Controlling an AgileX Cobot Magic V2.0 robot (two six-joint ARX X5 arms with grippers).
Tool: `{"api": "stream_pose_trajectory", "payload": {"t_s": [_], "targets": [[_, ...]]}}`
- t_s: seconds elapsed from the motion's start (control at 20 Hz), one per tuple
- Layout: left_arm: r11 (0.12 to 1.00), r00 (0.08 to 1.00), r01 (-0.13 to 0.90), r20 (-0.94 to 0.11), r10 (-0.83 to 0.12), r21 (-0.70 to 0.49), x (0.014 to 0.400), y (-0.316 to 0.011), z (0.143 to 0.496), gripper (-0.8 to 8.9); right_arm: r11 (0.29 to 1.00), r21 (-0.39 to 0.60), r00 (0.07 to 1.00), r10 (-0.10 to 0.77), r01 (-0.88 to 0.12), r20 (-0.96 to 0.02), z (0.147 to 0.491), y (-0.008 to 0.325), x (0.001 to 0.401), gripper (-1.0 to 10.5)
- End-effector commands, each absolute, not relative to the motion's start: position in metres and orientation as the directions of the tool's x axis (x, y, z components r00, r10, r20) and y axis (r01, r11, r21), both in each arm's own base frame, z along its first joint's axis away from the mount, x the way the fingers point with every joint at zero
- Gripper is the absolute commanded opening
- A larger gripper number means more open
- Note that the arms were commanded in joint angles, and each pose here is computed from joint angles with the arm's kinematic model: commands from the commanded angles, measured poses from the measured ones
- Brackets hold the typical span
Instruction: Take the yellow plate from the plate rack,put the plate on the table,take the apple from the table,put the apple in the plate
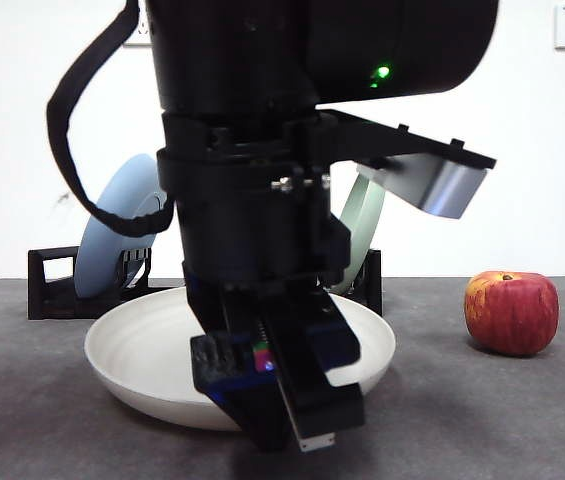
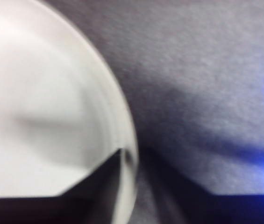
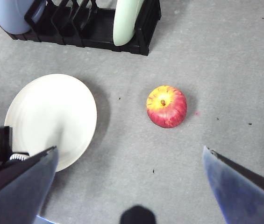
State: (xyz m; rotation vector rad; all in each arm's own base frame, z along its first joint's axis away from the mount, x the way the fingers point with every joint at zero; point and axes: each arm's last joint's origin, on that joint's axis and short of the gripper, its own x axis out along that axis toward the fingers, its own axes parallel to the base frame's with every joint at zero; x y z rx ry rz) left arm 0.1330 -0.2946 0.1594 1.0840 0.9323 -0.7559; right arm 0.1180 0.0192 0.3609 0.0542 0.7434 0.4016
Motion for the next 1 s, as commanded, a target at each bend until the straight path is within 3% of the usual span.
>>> {"api": "stream_pose_trajectory", "payload": {"t_s": [0.05, 0.3, 0.55, 0.8, 1.0], "targets": [[0.31, 0.381, 0.884, -0.924, -0.042, 0.351, 0.13, -0.292, 0.152, 2.52, 0.921, 0.191, 0.67, 0.379, -0.338, -0.639, 0.363, 0.019, 0.118, 6.3], [0.351, 0.398, 0.871, -0.912, -0.099, 0.342, 0.131, -0.294, 0.181, 2.52, 0.921, 0.193, 0.665, 0.378, -0.337, -0.644, 0.362, 0.019, 0.117, 6.3], [0.488, 0.476, 0.821, -0.828, -0.296, 0.297, 0.125, -0.279, 0.259, 2.52, 0.921, 0.192, 0.667, 0.378, -0.338, -0.641, 0.362, 0.02, 0.121, 6.3], [0.668, 0.583, 0.733, -0.623, -0.521, 0.127, 0.105, -0.222, 0.352, 2.52, 0.922, 0.2, 0.647, 0.376, -0.331, -0.663, 0.356, 0.022, 0.147, 6.3], [0.717, 0.634, 0.697, -0.44, -0.636, -0.033, 0.08, -0.163, 0.398, 2.52, 0.923, 0.215, 0.609, 0.373, -0.319, -0.7, 0.34, 0.026, 0.189, 6.3]]}}
